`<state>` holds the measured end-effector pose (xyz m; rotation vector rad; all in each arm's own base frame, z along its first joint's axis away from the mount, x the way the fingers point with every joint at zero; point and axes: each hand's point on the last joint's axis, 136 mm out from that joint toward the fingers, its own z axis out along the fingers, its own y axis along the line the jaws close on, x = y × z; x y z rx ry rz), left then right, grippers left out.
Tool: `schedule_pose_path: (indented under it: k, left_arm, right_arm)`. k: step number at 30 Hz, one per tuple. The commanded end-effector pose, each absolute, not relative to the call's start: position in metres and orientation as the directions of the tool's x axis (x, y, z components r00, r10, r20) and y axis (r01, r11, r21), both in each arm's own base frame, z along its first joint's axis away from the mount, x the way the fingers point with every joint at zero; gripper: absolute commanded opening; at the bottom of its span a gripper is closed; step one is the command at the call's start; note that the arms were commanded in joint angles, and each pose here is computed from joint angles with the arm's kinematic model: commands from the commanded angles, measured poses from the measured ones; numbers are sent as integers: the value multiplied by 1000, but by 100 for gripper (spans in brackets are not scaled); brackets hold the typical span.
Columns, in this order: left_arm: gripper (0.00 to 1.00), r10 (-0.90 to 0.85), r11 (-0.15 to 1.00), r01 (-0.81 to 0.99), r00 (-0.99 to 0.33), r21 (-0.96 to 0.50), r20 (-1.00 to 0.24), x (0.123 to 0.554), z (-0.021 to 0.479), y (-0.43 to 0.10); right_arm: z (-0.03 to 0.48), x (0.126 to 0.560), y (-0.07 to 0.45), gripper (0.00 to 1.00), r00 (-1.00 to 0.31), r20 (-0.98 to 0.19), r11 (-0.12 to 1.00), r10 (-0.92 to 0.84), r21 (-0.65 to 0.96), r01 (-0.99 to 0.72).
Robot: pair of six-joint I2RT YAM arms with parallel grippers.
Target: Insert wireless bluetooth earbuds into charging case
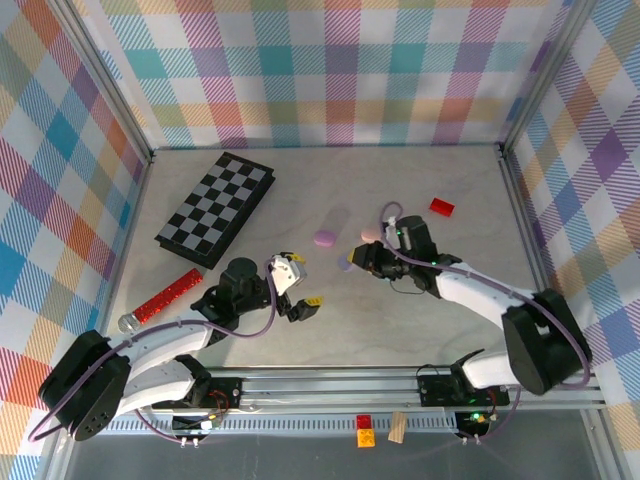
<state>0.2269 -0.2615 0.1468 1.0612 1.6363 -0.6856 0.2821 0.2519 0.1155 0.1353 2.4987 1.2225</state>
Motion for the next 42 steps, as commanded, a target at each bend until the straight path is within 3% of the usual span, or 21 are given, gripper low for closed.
schedule_pose_path:
  k: [1, 15, 20, 31, 38, 42]
  left_arm:
    - [100, 341, 464, 882, -98, 77, -935, 227, 137, -255]
    - [100, 377, 471, 878, -116, 82, -919, 227, 129, -250]
    - [100, 377, 476, 875, -117, 84, -919, 228, 130, -250]
    - [100, 381, 498, 863, -129, 85, -915, 235, 136, -250]
    - [100, 318, 539, 840, -134, 62, -939, 249, 155, -246]
    - [100, 294, 601, 796, -128, 79, -947, 267, 165, -233]
  right_arm:
    - [116, 296, 269, 6, -917, -346, 658, 200, 741, -136]
    - [60, 316, 302, 11, -940, -305, 705, 156, 701, -111]
    - [52, 315, 302, 17, -945, -290, 713, 150, 694, -99]
    - [88, 324, 273, 54, -890, -434, 799, 141, 581, -157]
    - [137, 333, 233, 67, -790, -599, 855, 126, 470, -219]
    - [163, 340, 198, 79, -697, -713, 910, 81, 338, -239]
